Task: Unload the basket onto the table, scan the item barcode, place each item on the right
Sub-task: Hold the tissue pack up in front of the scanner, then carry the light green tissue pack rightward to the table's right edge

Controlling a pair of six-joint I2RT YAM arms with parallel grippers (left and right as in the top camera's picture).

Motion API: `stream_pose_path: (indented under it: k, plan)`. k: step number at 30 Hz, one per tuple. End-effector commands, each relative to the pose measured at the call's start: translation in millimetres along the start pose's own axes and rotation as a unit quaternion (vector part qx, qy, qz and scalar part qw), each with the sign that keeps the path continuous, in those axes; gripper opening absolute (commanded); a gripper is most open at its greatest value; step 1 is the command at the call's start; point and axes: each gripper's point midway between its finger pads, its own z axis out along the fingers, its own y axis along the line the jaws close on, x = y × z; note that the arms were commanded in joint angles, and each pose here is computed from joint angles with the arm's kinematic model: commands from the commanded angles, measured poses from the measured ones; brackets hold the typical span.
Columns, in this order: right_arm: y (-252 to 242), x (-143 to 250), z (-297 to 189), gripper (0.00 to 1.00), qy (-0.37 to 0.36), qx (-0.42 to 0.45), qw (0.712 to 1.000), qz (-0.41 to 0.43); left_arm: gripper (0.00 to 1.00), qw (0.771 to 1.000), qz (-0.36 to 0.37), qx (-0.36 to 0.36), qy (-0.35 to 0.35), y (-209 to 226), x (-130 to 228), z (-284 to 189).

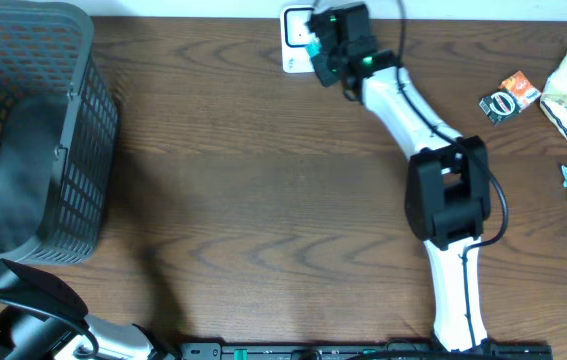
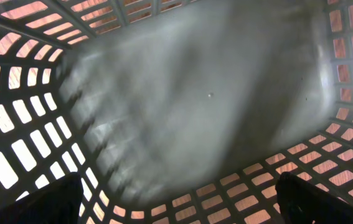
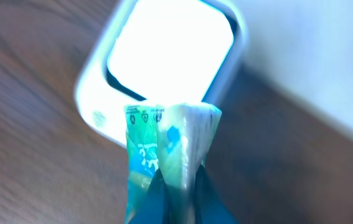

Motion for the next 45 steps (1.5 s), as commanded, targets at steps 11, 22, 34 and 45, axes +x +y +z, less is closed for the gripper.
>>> stream_pose_path:
  k: [11,22,34,45]
  plan:
    - [-16.1,-78.5,-15.2,0.01,-0.135,0.089,0.979,-0.127,0.98,1.000,-0.004,-0.004,0.005,2.4,0.9,2.4]
    - [-27.6,-75.6,1.7,0.01,-0.146,0.124,0.962,-0.196,0.98,1.000,-0.004,-0.004,0.005,2.3,0.9,2.4]
    - [-26.8,-69.0,3.9,0.01,-0.132,0.121,0.965,-0.189,0.98,1.000,-0.004,-0.004,0.005,2.4,0.9,2.4]
    - [-120.9,-59.1,-63.1,0.01,-0.084,0.186,0.978,-0.044,0.98,1.000,-0.004,-0.004,0.005,2.4,0.9,2.4]
